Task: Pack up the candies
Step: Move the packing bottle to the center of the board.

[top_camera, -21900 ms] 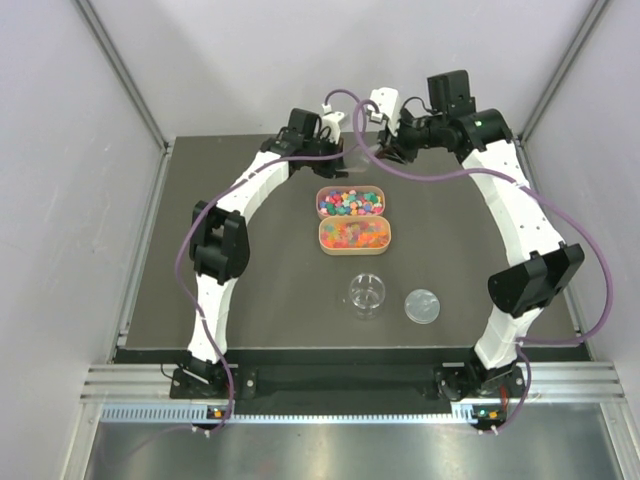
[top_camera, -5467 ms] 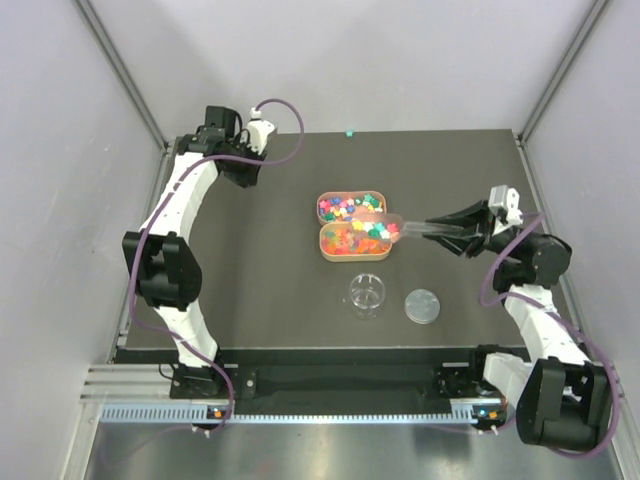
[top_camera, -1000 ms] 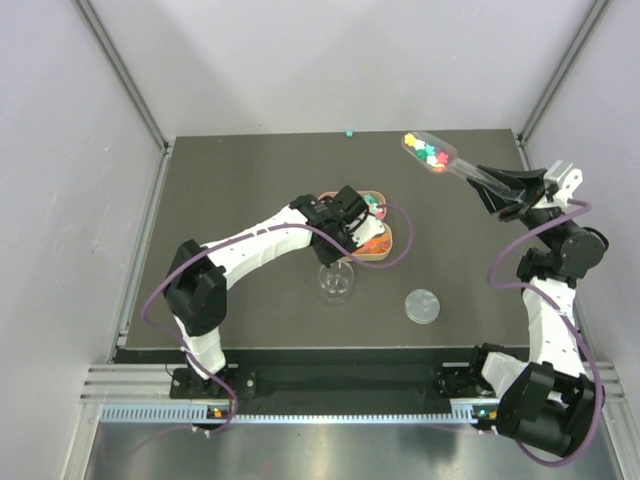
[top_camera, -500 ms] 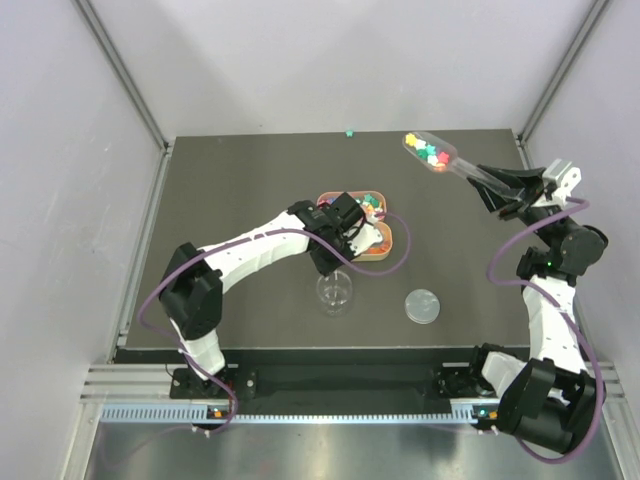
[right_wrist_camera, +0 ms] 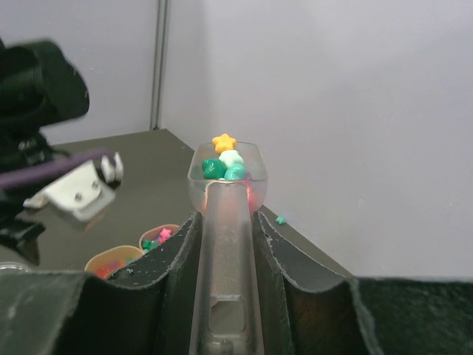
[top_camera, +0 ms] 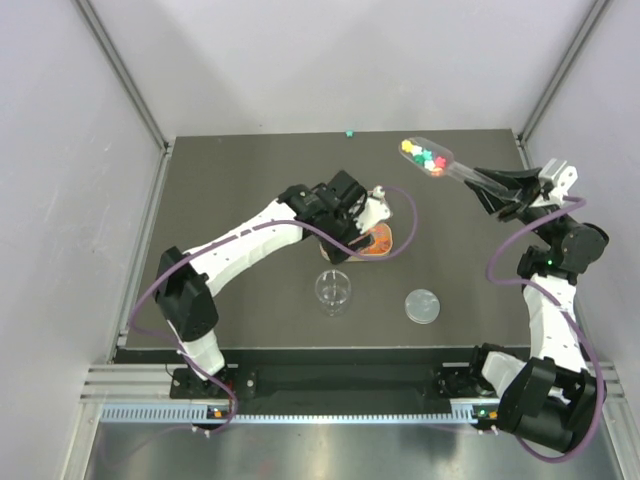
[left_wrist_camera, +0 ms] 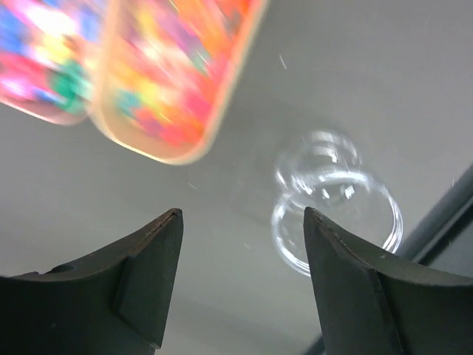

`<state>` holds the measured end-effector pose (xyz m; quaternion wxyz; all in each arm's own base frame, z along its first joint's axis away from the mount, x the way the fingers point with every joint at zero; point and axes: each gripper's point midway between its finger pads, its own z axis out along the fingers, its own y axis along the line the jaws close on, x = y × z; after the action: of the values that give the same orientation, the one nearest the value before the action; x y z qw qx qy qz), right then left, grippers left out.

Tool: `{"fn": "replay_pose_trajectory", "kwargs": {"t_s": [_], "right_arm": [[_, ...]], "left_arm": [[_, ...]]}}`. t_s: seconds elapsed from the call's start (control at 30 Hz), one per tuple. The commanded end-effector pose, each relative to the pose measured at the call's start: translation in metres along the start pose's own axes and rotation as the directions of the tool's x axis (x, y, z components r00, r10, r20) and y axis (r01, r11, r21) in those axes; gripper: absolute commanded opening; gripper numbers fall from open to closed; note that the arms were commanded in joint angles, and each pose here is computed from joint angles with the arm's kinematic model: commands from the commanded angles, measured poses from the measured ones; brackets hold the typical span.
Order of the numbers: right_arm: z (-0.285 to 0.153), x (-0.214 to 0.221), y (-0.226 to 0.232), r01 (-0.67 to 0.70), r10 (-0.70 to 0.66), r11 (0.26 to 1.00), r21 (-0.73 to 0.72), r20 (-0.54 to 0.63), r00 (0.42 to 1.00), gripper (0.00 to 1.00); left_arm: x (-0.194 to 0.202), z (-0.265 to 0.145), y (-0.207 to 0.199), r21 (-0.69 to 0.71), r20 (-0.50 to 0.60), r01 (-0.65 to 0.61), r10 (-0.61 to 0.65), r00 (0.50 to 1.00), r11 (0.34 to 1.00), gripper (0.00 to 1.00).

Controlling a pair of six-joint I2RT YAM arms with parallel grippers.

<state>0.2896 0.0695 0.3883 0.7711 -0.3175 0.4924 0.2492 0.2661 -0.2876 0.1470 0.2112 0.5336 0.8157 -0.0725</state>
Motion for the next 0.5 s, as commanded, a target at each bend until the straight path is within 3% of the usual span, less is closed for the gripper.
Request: {"fn": "replay_pose_trajectory", "kwargs": {"t_s": [0.0, 0.17, 0.23, 0.3, 0.37, 0.47], "right_arm": [[-0.003, -0.006, 0.009, 0.053, -0.053, 0.998, -0.040, -0.008, 0.999, 0.00], [-0.010, 0.015, 0.033, 0.010, -0.020, 0.990, -0.139, -0.071, 0.997, 0.00], [-0.015, 0.023, 0.048, 0.001, -0.016, 0.985, -0.174, -0.087, 0.996, 0.00], [-0.019, 0.034, 0.060, -0.031, 0.006, 0.977, -0.213, -0.119, 0.993, 0.00], [-0.024, 0.043, 0.072, -0.061, 0.028, 0.969, -0.239, -0.139, 0.990, 0.00], [-0.028, 0.053, 0.087, -0.089, 0.047, 0.957, -0.276, -0.152, 0.987, 0.00]], "left_arm": [[-0.066, -0.067, 0.041, -0.119, 0.268, -0.015, 0.047, 0.962, 0.993, 0.72], [-0.086, -0.100, 0.094, -0.261, 0.367, 0.060, 0.041, 0.929, 0.963, 0.71], [-0.070, -0.107, 0.140, -0.317, 0.391, 0.188, -0.053, 0.919, 0.930, 0.70], [-0.044, -0.121, 0.197, -0.371, 0.444, 0.379, -0.196, 0.874, 0.848, 0.68], [-0.013, -0.133, 0.238, -0.384, 0.479, 0.482, -0.276, 0.833, 0.788, 0.68], [0.024, -0.137, 0.267, -0.393, 0.486, 0.563, -0.355, 0.799, 0.727, 0.67]]}}
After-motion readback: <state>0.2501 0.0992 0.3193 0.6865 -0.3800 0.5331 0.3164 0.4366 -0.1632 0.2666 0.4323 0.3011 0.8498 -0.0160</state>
